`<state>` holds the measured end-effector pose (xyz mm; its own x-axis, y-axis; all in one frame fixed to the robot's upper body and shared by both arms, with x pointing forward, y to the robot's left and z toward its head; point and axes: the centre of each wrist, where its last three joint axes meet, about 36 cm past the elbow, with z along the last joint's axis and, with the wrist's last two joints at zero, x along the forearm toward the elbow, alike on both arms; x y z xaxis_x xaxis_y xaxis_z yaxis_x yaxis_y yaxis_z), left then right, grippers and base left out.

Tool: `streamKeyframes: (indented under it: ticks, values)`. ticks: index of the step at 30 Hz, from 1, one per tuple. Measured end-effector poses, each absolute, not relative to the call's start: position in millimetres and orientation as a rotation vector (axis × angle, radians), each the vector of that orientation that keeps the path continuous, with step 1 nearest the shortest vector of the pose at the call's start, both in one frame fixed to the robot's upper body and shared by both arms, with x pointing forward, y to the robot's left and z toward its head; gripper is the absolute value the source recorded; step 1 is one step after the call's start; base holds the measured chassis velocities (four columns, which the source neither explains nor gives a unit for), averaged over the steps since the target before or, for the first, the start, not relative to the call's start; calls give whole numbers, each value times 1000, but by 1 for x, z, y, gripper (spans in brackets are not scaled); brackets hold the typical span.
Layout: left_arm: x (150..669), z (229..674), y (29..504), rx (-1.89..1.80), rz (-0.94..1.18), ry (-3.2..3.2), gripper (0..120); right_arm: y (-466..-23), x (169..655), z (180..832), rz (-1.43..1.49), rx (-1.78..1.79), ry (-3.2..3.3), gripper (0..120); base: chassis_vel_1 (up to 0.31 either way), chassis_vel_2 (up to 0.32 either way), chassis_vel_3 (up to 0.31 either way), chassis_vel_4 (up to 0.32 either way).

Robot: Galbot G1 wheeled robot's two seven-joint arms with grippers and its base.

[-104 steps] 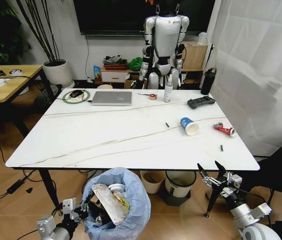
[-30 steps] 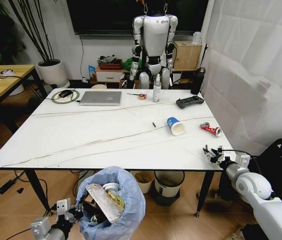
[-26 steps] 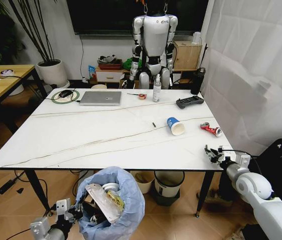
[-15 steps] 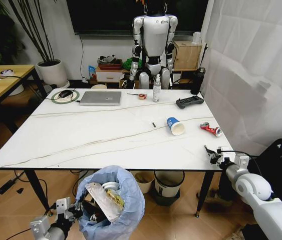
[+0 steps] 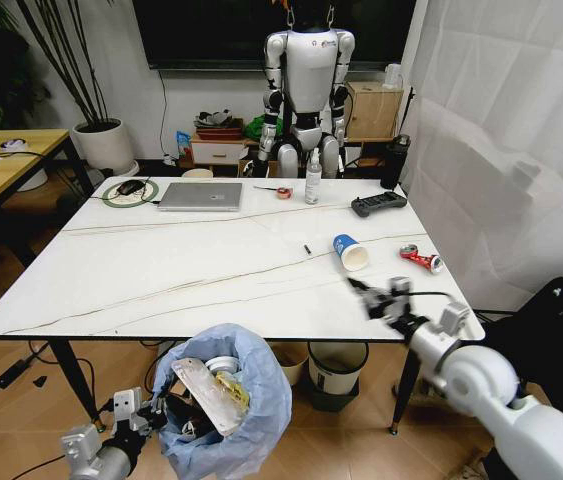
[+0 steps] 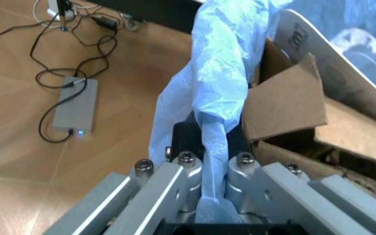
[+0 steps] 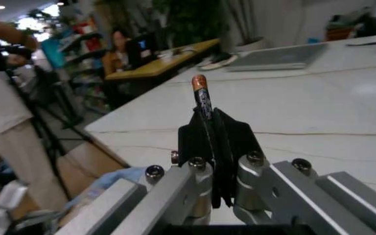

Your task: Pick up the trash bin and place the trash from the table into it.

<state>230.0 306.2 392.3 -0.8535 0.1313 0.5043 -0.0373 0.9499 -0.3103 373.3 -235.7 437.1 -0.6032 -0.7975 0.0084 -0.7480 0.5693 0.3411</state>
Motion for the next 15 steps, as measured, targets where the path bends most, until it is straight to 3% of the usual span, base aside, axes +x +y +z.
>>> streamKeyframes:
  ticks: [5,15]
  values:
    - [230,392,299,-92,435,-2545,0,-192,360,418,-456,1550,-2476,0,0,0,0,0]
    - [231,389,292,-126,432,-2526,0,-170,361,380,-270,1619,-2444,0,0,0,0,0]
